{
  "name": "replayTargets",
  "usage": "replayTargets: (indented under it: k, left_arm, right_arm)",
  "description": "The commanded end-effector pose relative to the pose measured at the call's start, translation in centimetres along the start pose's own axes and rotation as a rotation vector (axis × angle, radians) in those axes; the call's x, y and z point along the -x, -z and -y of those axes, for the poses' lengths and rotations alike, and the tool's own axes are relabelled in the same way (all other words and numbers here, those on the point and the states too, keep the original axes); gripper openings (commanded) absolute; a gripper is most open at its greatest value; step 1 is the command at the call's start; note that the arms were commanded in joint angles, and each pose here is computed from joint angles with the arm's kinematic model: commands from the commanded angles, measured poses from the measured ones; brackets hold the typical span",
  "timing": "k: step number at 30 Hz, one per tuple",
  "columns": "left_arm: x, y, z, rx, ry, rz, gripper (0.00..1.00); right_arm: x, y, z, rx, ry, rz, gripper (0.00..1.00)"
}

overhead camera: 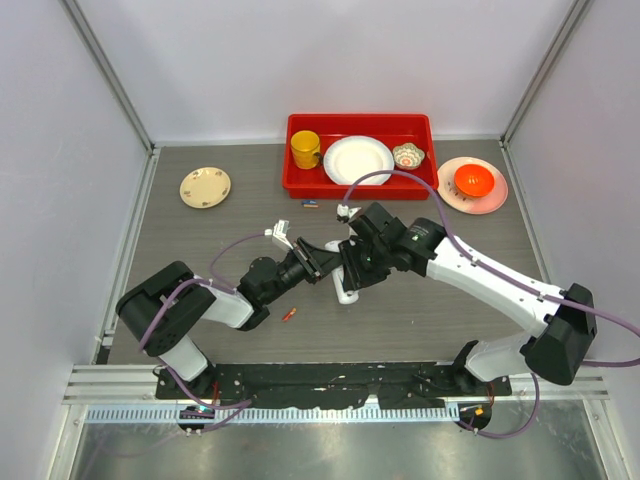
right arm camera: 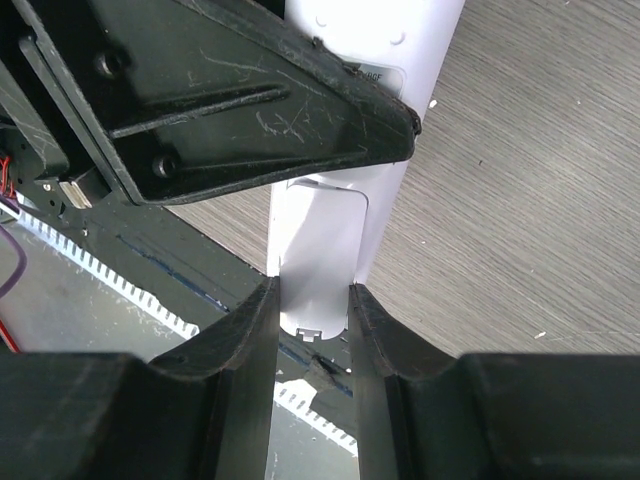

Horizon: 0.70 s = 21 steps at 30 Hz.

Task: Load the batteries into the remote control
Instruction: Load the battery cover into the remote control.

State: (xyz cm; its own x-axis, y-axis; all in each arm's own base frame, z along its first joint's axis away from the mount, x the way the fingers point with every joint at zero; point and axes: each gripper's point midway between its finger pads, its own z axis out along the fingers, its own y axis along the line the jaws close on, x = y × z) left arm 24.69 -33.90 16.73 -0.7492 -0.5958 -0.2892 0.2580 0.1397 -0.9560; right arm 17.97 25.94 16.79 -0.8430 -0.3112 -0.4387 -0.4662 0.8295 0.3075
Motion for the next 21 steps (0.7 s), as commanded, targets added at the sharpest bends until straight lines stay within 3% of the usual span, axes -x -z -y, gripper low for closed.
replayTargets:
  k: [1,21]
  left_arm:
    - [1.5,0.3,8.0,-0.304,-0.033,0.062,0.0]
    - [0.2,0.3,8.9,-0.33,-0.027,0.022,0.0]
  right_arm:
    - [1.8,0.1,-0.2,-0.02,0.002,0.057,0.01]
    - [2.3,-0.9,0.8,-0.079,-0.001,0.065,0.01]
